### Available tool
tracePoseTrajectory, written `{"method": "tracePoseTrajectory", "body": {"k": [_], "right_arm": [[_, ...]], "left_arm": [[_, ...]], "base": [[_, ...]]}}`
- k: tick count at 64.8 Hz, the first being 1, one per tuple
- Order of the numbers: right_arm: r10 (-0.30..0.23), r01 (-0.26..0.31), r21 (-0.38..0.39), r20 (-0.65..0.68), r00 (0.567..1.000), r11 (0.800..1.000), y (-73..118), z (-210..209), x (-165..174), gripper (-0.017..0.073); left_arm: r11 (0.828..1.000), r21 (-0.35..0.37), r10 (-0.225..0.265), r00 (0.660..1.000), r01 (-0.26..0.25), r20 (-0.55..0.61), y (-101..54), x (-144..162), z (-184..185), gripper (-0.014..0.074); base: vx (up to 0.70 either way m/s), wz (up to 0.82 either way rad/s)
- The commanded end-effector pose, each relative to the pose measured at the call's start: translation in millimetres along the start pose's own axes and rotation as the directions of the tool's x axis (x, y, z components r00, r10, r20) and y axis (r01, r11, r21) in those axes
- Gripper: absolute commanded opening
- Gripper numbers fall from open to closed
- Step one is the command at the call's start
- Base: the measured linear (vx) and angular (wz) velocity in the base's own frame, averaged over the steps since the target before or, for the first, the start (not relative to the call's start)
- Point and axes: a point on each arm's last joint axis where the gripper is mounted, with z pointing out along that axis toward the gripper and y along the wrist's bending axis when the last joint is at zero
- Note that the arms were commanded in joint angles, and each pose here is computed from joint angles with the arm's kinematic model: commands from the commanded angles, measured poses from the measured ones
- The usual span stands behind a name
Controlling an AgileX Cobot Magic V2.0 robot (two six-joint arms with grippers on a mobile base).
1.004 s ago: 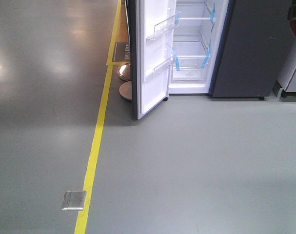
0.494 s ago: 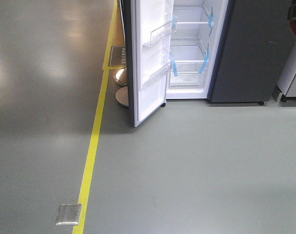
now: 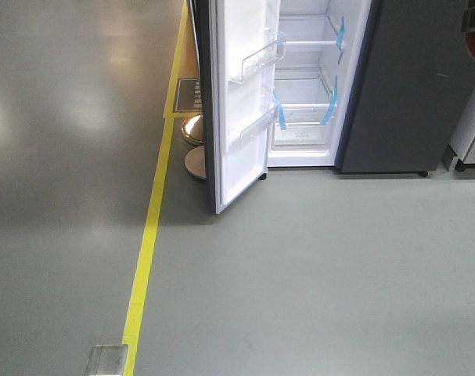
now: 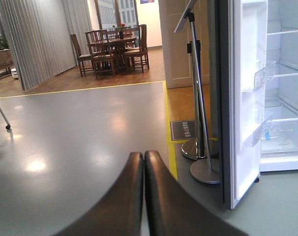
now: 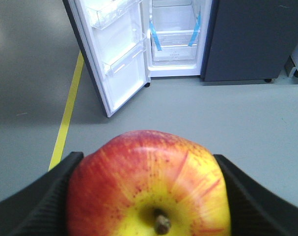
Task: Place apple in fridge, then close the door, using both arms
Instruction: 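Approach the refrigerator opening with the apple held in the right gripper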
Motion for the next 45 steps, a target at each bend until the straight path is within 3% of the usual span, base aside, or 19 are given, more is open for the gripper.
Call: {"method": "tracePoseTrajectory", "body": {"k": [1,45], "right_arm": [[-0.001,0.002,-0.005,0.129,0.992,1.0,0.7,-19.8,-13.3,0.0102],[-0.001,0.002,-0.005,0.129,0.992,1.0,0.7,-19.8,-13.3,0.0102]], "left_arm": [[1.0,0.02,-0.018,0.998,0.017,0.055,-1.9,2.6,-0.2,-0.0006],[1.0,0.02,-0.018,0.998,0.017,0.055,-1.9,2.6,-0.2,-0.0006]], "base": [[0.11,0.01],[0.12,0.02]]}}
